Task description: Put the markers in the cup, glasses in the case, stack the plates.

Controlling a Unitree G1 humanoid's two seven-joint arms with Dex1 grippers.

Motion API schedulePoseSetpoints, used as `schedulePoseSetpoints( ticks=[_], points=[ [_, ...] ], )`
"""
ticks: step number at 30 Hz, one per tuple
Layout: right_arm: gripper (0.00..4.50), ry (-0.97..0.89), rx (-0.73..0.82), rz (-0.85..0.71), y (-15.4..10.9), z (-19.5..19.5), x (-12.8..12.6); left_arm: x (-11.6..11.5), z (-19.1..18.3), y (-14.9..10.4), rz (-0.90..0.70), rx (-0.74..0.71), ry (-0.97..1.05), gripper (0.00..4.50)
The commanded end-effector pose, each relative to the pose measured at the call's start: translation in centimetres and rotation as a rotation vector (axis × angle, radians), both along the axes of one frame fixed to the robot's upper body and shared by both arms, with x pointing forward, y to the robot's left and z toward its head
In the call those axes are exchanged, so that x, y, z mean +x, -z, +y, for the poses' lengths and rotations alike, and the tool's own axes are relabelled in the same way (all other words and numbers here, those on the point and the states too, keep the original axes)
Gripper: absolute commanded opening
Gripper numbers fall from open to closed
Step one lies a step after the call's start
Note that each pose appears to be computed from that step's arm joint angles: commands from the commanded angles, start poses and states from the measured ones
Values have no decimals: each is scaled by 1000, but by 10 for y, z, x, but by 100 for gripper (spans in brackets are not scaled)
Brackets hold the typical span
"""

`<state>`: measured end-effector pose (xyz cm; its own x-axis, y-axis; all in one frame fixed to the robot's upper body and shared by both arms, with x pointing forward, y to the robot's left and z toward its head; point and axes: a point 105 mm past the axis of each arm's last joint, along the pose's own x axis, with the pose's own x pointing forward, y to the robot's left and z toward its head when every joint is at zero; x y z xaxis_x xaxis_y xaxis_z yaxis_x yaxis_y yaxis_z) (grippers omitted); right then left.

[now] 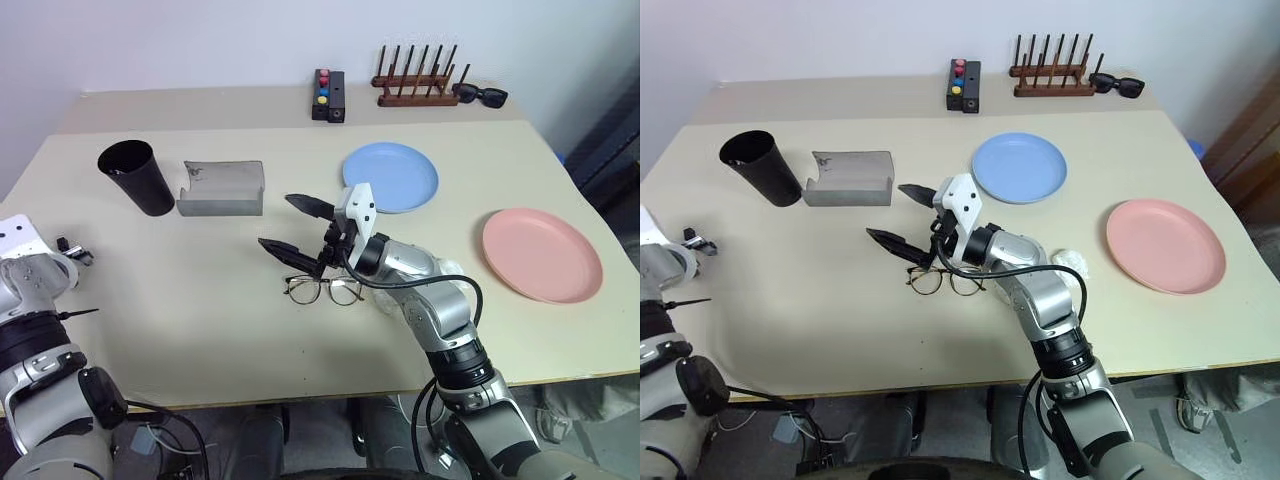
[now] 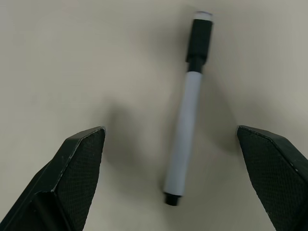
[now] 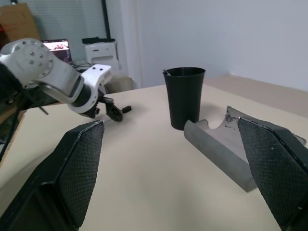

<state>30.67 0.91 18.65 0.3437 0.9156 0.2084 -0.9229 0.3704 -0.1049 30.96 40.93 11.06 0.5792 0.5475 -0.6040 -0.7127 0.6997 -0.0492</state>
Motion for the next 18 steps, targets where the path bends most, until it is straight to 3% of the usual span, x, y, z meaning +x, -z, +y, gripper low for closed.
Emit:
schedulePoseSetpoints(
  ticks=[1, 4, 11, 14, 18],
  points=[
    [450, -3, 31, -54, -15, 0, -3, 0, 7, -6, -46, -29, -39, 445],
    [450, 2, 29, -54, -15, -1, -3, 2, 9, -8, -76, -42, -61, 359],
    [450, 0, 27, -54, -15, -1, -2, 5, 7, -14, -97, -20, -59, 5],
    [450, -4, 27, -54, -14, 0, -3, 6, 11, -26, -156, 41, -71, 5],
    [450, -9, 27, -53, -14, 1, -3, 11, 19, -61, -402, 98, -114, 5]
  ],
)
